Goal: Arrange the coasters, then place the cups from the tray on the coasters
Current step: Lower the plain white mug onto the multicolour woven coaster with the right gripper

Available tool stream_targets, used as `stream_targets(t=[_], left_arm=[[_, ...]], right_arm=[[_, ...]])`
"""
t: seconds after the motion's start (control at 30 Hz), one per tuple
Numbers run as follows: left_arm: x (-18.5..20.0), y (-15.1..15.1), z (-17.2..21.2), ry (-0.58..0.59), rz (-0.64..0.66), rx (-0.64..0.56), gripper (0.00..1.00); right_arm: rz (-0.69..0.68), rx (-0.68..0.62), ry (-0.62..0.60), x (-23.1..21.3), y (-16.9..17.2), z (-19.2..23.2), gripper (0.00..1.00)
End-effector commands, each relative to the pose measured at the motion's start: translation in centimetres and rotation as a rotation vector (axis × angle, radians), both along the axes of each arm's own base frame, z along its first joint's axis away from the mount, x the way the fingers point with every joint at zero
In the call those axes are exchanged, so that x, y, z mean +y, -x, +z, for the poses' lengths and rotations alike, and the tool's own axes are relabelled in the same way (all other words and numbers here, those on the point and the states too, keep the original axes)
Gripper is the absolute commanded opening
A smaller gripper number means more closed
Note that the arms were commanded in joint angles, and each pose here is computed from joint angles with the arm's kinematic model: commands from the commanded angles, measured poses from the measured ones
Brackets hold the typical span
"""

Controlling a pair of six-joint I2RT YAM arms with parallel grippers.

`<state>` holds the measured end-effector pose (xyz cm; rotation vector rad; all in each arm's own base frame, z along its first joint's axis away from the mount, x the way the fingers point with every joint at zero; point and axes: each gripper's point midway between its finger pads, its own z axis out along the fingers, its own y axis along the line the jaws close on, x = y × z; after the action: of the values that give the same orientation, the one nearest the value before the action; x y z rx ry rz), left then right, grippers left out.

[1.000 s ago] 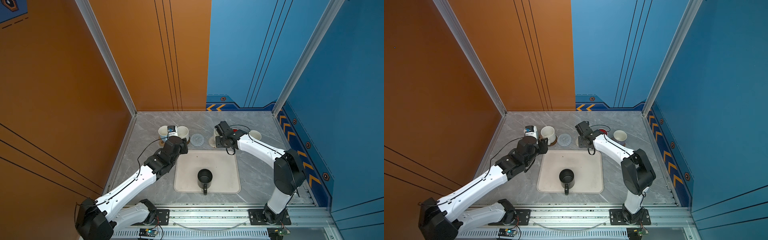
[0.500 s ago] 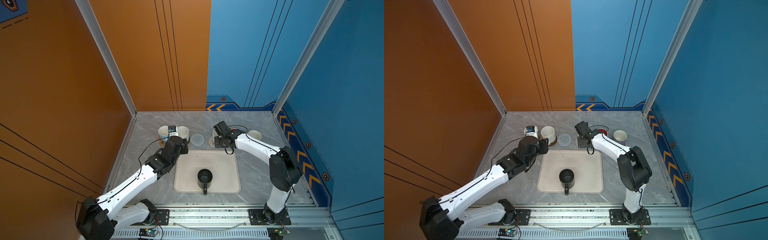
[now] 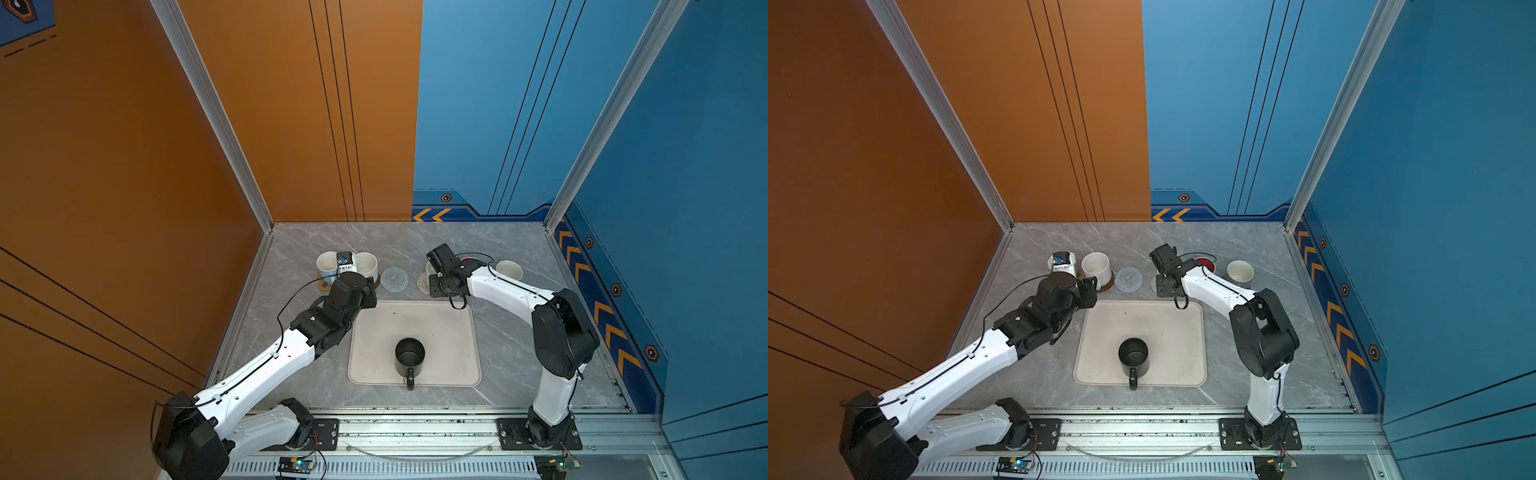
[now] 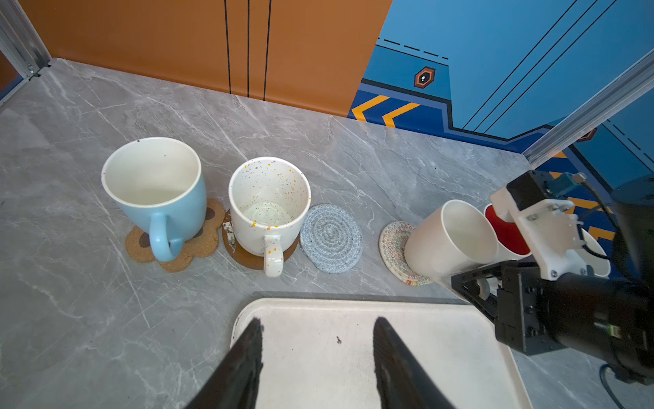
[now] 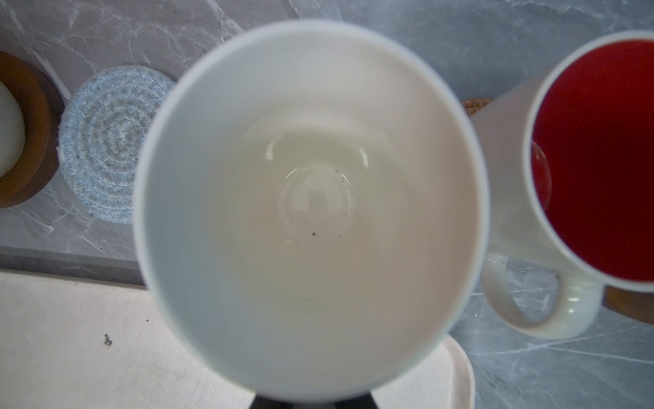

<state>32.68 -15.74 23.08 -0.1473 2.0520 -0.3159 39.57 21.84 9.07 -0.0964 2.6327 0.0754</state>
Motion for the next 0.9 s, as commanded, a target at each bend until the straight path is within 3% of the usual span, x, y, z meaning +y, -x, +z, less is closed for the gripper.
stream_targets(t=[0.0,0.87], left_arm=[[0.39,-0.05,-0.48,-0.006,0.009,0.015,0.52],[0.69,-0.02,-0.31,-0.007,0.020,0.008,0.52]], right_arm=[[0.003,-0.071,-0.039,0.89,-1.79,1.95,0.00],[0.011,-0.054,-0.025,1.15,-2.41,1.29,0.00]])
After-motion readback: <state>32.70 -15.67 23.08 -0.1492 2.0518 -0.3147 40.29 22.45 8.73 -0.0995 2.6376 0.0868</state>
